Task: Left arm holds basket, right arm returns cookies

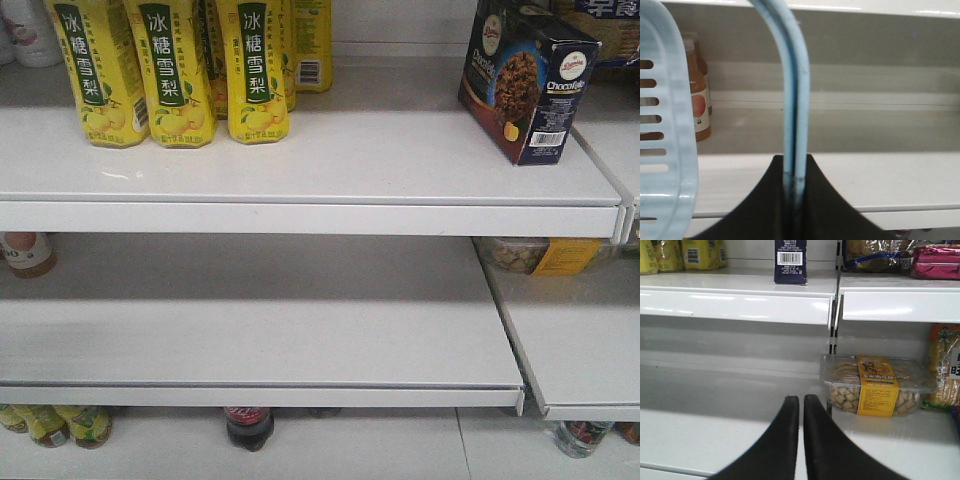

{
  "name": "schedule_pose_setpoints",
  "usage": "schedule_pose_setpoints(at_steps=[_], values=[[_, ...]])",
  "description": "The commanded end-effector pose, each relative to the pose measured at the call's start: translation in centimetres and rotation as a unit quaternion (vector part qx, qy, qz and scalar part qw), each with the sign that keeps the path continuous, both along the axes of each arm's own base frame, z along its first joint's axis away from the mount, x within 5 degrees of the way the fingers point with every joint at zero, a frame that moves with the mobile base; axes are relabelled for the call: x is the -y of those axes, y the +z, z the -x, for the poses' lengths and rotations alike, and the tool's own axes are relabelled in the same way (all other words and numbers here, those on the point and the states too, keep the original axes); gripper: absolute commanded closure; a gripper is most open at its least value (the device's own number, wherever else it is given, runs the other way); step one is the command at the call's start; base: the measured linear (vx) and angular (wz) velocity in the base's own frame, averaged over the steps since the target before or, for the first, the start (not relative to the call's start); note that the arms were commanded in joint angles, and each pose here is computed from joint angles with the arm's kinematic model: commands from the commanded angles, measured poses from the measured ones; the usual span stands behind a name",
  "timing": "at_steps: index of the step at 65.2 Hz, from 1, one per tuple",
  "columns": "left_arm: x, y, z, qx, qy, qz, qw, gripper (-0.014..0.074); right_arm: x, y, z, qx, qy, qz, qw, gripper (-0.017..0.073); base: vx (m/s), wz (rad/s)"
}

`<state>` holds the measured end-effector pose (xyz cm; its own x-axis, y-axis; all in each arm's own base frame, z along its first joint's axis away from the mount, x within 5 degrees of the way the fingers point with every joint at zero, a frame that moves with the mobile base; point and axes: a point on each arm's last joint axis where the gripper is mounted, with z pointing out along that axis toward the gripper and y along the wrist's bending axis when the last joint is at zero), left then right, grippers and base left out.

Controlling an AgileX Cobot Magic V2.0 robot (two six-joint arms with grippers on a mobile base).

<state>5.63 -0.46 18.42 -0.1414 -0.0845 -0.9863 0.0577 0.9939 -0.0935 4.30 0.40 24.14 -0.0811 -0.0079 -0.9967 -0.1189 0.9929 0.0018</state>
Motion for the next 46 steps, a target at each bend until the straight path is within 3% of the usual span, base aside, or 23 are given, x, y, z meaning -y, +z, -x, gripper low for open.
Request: schedule_pose_setpoints(at_steps=[1,46], values=[[-0.13,2.06,0.18,0.078,0.007,-0.008,0.997,0.0599,0.0,1.56,0.08,0.048,0.0,0.002,0.999,0.057,0.0,0.0],[-0.13,2.09,0.18,0.077,0.007,-0.008,0.997,0.0599,0.0,1.56,0.08,0.048,0.0,0.002,0.999,0.057,0.0,0.0]])
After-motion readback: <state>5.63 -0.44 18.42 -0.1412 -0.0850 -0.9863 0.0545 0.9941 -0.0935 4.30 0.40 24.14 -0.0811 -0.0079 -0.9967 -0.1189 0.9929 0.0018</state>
